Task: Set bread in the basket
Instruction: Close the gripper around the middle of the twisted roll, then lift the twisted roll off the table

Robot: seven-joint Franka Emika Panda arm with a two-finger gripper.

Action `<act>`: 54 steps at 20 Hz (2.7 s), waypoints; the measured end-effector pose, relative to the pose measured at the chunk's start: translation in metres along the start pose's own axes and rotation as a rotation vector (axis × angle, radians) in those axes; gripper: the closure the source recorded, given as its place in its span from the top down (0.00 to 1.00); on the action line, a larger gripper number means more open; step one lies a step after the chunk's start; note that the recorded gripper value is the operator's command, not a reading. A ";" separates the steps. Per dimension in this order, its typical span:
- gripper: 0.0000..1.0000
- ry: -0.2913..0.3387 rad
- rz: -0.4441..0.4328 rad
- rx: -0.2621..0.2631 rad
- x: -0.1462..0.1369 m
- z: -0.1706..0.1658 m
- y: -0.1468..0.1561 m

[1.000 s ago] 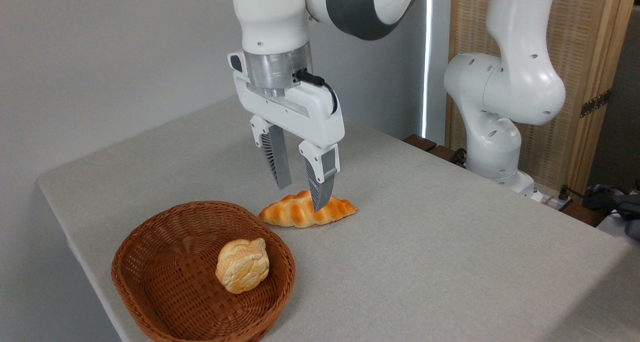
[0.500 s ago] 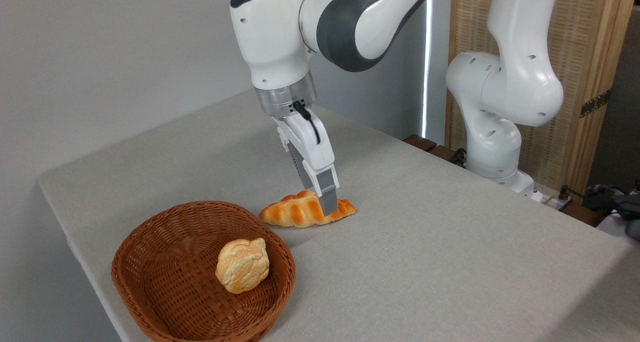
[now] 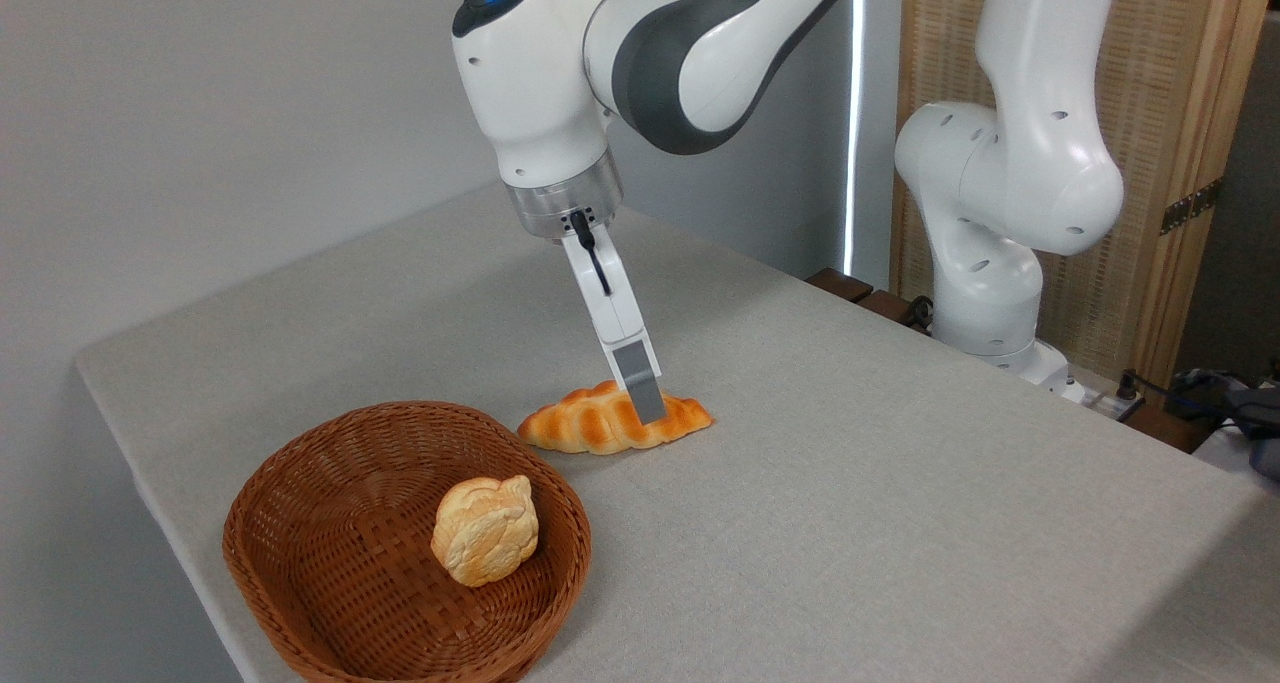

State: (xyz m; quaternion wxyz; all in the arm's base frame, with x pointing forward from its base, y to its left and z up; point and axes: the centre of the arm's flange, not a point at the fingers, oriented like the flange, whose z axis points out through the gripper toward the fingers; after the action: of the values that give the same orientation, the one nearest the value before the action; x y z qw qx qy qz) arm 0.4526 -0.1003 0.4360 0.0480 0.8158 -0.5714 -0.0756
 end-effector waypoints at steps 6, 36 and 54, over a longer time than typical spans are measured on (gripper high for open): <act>1.00 -0.020 0.025 -0.005 0.009 0.008 0.002; 0.34 -0.001 0.041 0.042 0.021 0.016 -0.008; 0.35 -0.005 0.040 0.036 0.020 0.016 -0.006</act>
State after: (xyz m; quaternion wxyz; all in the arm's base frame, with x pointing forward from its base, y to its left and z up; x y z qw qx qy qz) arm 0.4624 -0.1169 0.4181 0.0335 0.8047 -0.5889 -0.0665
